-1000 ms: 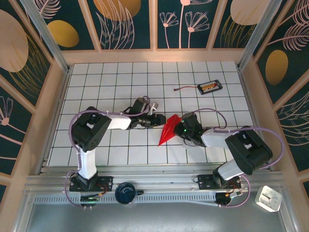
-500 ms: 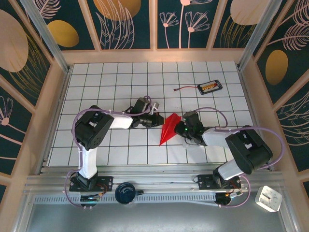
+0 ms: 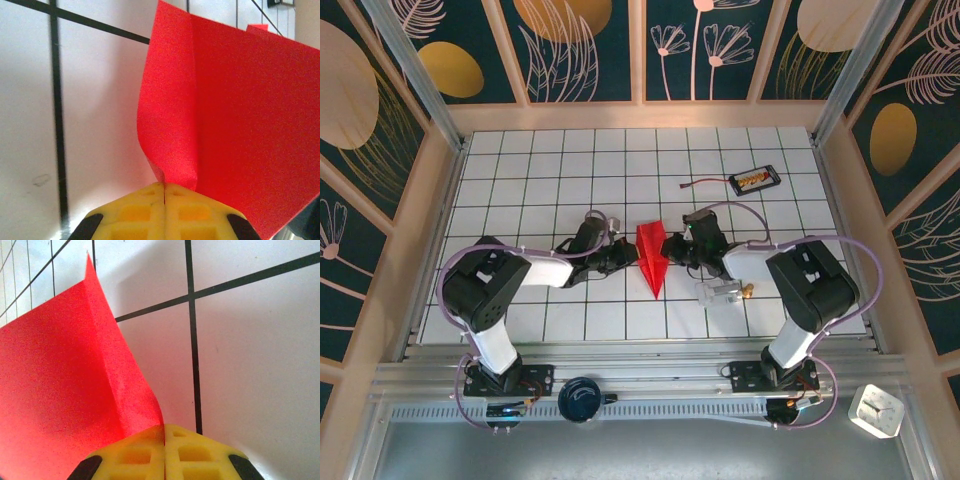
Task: Fold a paper plane with a square sheet of paper (pick it up from the middle)
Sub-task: Move a paper plane to the center of the table.
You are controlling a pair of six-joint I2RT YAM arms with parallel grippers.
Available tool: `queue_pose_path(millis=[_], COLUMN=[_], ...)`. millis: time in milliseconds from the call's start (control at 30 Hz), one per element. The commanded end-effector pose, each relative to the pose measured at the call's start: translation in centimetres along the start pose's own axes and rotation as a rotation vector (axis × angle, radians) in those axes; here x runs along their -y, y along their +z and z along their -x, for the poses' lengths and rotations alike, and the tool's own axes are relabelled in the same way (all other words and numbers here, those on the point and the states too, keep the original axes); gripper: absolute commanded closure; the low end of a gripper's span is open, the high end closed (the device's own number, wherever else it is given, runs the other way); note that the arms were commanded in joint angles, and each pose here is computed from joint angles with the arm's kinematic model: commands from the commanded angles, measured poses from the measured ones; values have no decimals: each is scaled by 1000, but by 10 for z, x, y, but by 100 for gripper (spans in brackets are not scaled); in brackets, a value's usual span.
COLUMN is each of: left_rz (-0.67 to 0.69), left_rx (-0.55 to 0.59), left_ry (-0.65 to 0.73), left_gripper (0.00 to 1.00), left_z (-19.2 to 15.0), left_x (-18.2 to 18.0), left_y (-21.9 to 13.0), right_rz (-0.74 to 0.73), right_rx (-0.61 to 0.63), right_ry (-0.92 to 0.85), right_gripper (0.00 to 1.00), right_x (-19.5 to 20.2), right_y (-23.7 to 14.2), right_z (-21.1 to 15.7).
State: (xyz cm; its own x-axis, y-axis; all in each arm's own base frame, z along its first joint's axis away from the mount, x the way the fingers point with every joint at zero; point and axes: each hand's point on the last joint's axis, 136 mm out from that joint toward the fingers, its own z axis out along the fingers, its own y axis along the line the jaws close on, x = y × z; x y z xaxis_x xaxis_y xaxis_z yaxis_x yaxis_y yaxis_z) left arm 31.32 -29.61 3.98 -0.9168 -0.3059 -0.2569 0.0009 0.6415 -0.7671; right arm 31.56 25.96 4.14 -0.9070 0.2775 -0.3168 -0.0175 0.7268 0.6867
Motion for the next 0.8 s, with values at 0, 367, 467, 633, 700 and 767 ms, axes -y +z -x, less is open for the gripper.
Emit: queue_pose_path(millis=[0, 367, 467, 633, 700, 767], left_rz=[1, 27, 40, 40, 37, 37], left_rx=[64, 59, 60, 32, 11, -1], left_ry=[-21, -18, -19, -12, -8, -4], left_gripper=[100, 100, 100, 100, 99, 96], left_z=[12, 13, 14, 10, 7, 6], left_x=[-2, -12, -15, -16, -17, -17], left_y=[-6, -4, -4, 1, 4, 6], right_rz=[17, -20, -30, -42, -33, -27], right_rx=[12, 0, -7, -19, -26, -25], right_ry=[-3, 30, 40, 54, 59, 59], right_gripper=[93, 93, 93, 91, 90, 87], right_x=[2, 19, 23, 27, 27, 26], right_y=[1, 1, 2, 4, 6, 6], right_z=[12, 8, 6, 3, 1, 2])
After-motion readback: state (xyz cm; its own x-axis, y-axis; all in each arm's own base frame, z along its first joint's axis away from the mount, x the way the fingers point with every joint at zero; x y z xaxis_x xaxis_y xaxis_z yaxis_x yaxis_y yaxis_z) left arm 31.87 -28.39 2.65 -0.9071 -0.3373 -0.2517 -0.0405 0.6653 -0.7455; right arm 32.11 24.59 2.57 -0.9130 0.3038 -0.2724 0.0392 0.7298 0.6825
